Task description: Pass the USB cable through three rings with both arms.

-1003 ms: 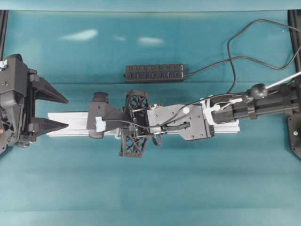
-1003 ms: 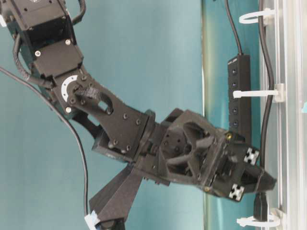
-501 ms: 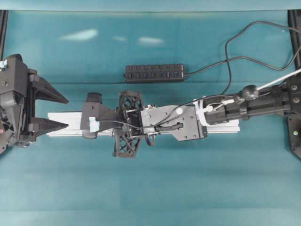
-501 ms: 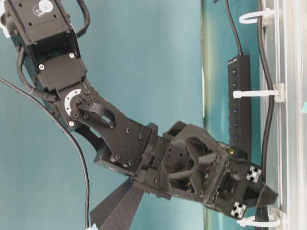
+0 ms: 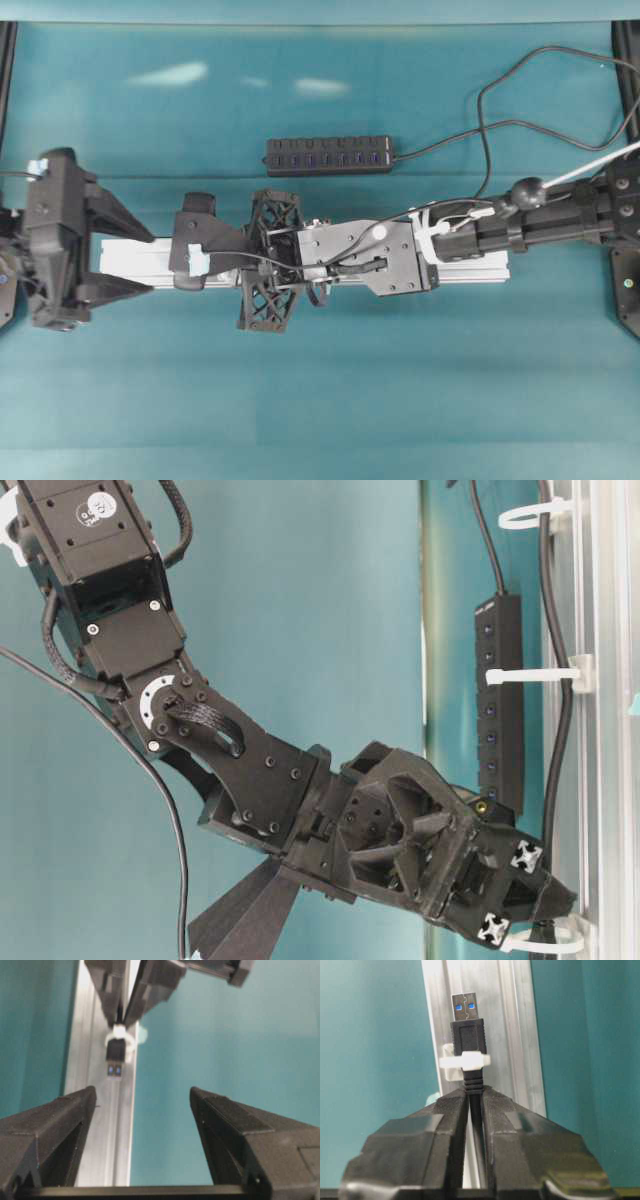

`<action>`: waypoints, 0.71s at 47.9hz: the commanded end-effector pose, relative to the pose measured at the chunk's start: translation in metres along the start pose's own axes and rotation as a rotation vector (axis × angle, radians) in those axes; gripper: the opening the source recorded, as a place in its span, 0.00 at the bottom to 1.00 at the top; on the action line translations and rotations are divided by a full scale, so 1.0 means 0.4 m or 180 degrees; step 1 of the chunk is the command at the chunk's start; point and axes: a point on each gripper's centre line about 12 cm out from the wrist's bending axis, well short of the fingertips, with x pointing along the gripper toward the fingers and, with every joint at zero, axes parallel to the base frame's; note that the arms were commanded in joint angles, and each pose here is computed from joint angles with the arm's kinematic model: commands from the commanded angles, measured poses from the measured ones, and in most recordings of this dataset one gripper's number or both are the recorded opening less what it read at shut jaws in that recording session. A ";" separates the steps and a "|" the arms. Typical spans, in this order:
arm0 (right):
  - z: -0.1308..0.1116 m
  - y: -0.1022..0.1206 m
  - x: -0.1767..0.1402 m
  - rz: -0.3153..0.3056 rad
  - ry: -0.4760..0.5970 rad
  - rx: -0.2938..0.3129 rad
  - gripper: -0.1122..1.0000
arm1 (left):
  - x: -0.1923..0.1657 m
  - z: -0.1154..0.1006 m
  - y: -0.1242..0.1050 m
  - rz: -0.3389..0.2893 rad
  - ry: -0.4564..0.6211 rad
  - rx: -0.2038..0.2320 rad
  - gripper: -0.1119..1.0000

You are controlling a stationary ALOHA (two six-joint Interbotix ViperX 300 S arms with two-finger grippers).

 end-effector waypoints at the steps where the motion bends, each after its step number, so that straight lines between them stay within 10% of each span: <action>1: 0.015 -0.001 -0.017 0.0034 -0.0094 0.0030 0.03 | 0.030 -0.006 -0.001 -0.0016 -0.0067 0.0008 0.84; 34: 0.020 0.006 -0.025 0.0130 -0.0239 0.0096 0.03 | 0.160 -0.069 0.027 0.0060 -0.0031 -0.0047 0.84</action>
